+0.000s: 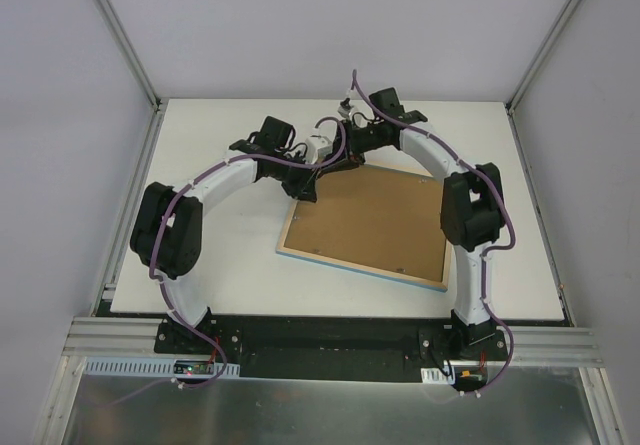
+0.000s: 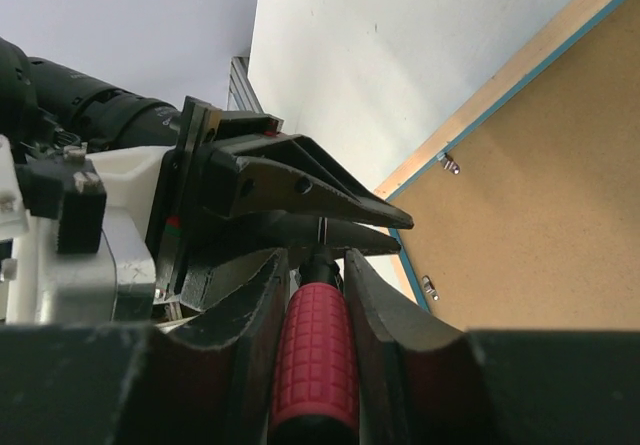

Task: Take the photo out of the frame
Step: Adjust the screwdriver.

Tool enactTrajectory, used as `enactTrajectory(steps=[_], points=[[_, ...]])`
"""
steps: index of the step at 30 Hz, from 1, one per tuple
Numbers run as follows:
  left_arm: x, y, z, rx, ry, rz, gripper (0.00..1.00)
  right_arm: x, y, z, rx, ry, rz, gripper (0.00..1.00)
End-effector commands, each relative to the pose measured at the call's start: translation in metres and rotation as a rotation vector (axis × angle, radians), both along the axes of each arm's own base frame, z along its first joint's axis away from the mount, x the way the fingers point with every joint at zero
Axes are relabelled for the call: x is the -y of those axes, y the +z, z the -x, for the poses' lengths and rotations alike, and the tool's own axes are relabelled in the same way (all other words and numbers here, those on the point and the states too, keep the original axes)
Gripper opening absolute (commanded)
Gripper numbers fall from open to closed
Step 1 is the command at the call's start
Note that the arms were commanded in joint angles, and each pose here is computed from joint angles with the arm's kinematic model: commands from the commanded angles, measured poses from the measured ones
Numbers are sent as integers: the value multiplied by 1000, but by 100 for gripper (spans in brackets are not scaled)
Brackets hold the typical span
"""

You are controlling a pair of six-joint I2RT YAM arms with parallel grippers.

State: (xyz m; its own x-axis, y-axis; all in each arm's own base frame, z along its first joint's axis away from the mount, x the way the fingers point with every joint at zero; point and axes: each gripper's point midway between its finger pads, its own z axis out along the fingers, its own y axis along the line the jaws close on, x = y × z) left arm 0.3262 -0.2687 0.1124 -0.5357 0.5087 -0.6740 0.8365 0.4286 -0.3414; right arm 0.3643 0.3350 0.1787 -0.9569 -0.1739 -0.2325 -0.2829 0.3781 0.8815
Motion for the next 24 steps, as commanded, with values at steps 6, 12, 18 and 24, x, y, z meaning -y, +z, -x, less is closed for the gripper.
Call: enactTrajectory(steps=[6, 12, 18, 24], points=[[-23, 26, -29, 30, 113, 56, 64, 5, 17, 0, 121, 7, 51, 1], [-51, 30, -47, 9, 207, 78, 70, 19, 5, -34, 146, -91, 120, 1], [-64, -15, -68, -136, 345, 15, 69, 33, -9, -51, 164, -179, 215, 1], [-65, -51, -86, -221, 425, -36, 66, 34, -18, -43, 136, -162, 217, 1]])
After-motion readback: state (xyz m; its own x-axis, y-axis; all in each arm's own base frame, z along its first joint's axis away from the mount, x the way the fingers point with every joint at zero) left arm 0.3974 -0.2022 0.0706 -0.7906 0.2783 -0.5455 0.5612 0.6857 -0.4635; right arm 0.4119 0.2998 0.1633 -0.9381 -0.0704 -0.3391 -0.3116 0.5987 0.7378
